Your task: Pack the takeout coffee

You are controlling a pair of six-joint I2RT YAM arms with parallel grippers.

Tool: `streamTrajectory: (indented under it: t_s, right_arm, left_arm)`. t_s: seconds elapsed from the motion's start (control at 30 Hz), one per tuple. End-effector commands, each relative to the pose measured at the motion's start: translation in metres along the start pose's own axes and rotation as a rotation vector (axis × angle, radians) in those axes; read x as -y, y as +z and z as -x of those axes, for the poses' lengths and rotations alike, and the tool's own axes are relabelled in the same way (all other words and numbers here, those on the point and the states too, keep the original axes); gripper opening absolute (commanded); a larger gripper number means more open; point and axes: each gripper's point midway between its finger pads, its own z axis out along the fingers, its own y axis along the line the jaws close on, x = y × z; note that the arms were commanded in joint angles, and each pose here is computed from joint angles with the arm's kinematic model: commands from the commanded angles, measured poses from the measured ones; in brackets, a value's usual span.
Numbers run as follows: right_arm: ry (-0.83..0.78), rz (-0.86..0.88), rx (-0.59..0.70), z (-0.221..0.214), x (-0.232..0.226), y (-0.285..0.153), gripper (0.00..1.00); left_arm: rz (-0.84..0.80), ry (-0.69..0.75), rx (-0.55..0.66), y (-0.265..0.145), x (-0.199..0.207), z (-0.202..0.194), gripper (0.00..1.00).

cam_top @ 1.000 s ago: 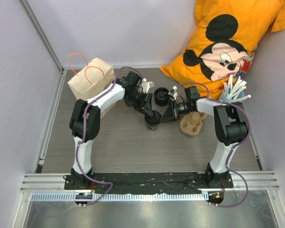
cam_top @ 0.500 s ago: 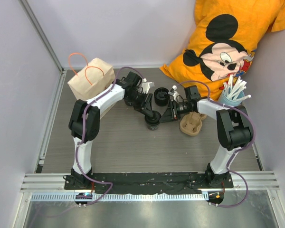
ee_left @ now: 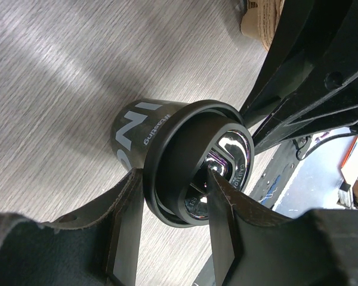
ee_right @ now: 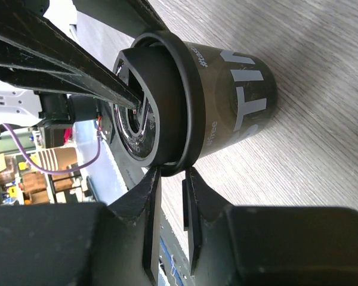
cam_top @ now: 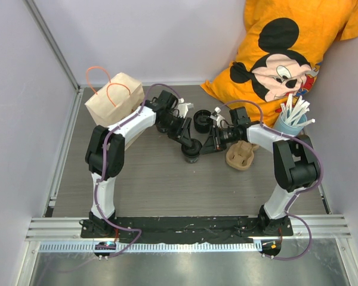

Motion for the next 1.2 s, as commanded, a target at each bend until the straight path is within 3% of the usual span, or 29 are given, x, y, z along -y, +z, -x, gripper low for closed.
streamTrajectory:
  t_s: [0.0, 0.1, 0.33, 0.5, 0.8, 1.17]
  right_arm:
    - [-0.101, -0.363, 0.041, 0.005, 0.078, 0.006, 0.2]
    - [-0.126, -0.326, 0.054, 0.013, 0.064, 0.004, 0.23]
    - [-0.219, -0.213, 0.108, 0.034, 0.018, -0.011, 0.47]
    - [-0.247, -0.163, 0.102, 0.035, -0.001, -0.018, 0.56]
    - [-0.271, -0.039, 0.068, 0.028, -0.028, -0.02, 0.58]
    - [-0.457, -0.266, 0.158, 0.025, -0.012, -0.024, 0.68]
  left_arm:
    - [0.181, -0.008, -0.184, 0.027, -0.049, -0.057, 0.0]
    - [0.184, -0.005, -0.182, 0.026, -0.049, -0.057, 0.0]
    - [0.172, 0.006, -0.167, 0.021, -0.042, -0.052, 0.0]
    - [0.17, 0.009, -0.162, 0.02, -0.041, -0.05, 0.0]
    - [0.176, 0.01, -0.153, 0.018, -0.04, -0.046, 0.0]
    - [0.218, -0.055, -0.144, 0.023, -0.05, -0.051, 0.0]
